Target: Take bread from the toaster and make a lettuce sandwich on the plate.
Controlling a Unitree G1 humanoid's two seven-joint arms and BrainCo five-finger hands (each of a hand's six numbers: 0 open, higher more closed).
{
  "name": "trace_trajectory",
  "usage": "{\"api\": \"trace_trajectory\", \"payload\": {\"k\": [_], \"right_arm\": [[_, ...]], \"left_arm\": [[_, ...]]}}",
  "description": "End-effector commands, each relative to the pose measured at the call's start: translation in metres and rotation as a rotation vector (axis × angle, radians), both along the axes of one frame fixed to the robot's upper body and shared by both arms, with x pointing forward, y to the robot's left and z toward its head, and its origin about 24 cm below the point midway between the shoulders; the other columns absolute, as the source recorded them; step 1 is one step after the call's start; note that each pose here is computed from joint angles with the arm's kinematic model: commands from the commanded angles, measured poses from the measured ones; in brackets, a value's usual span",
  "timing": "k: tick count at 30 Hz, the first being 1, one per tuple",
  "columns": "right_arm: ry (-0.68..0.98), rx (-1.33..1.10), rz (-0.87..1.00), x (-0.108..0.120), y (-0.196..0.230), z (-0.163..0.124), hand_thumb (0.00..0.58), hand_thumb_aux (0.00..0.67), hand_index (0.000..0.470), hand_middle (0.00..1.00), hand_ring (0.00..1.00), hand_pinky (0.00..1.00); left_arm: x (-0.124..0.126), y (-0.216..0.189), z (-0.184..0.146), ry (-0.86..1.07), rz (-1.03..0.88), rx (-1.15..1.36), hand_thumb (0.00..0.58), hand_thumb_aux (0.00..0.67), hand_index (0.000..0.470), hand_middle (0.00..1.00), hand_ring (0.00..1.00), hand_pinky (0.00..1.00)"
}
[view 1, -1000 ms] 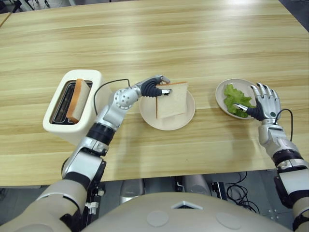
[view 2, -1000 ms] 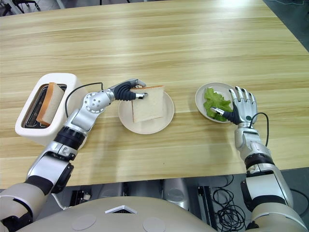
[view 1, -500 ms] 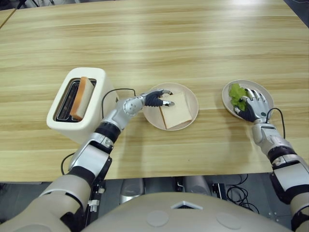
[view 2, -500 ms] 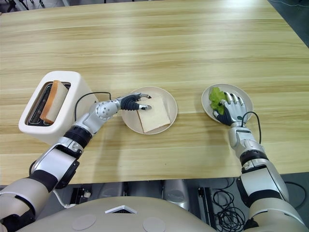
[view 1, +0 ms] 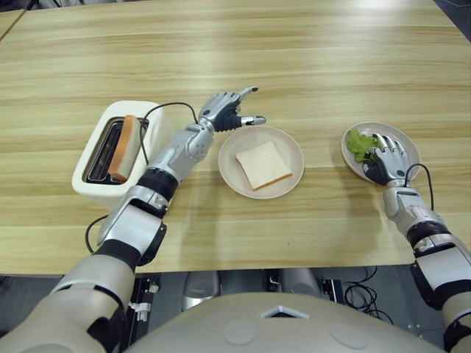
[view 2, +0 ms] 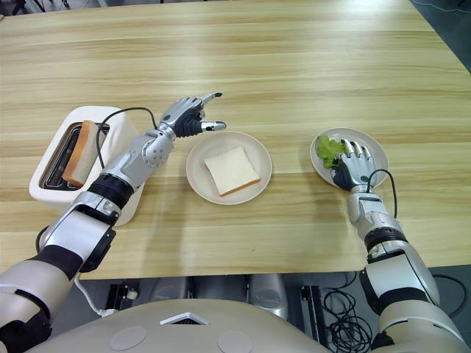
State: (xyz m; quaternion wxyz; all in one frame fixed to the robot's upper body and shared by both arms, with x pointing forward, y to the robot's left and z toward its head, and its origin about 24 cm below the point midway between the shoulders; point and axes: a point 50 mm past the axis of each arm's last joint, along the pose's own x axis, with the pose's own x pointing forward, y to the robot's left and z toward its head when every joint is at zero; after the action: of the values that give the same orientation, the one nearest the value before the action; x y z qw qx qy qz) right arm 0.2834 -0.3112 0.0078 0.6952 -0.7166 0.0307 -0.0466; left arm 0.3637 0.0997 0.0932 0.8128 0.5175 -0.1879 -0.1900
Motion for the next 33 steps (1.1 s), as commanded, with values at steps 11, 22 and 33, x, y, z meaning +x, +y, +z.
{"api": "trace_trajectory", "payload": {"k": [11,22,33], "right_arm": [[-0.402,0.396,0.291,0.01,0.047,0.054,0.58,0.67,0.46,1.0,1.0,1.0],[-0.458,0.575,0.658,0.019,0.133,0.092,0.58,0.67,0.46,1.0,1.0,1.0],[-0.28,0.521,0.807,0.038,0.194,0.061,0.58,0.67,0.46,1.0,1.0,1.0]], "left_arm": [[-0.024,0.027,0.039,-0.178,0.023,-0.152,0.0,0.0,0.0,1.0,1.0,1.0],[-0.102,0.078,0.114,-0.462,0.129,-0.198,0.0,0.0,0.0,1.0,1.0,1.0],[-0.164,0.151,0.158,-0.621,0.483,-0.07,0.0,0.0,0.0,1.0,1.0,1.0]]}}
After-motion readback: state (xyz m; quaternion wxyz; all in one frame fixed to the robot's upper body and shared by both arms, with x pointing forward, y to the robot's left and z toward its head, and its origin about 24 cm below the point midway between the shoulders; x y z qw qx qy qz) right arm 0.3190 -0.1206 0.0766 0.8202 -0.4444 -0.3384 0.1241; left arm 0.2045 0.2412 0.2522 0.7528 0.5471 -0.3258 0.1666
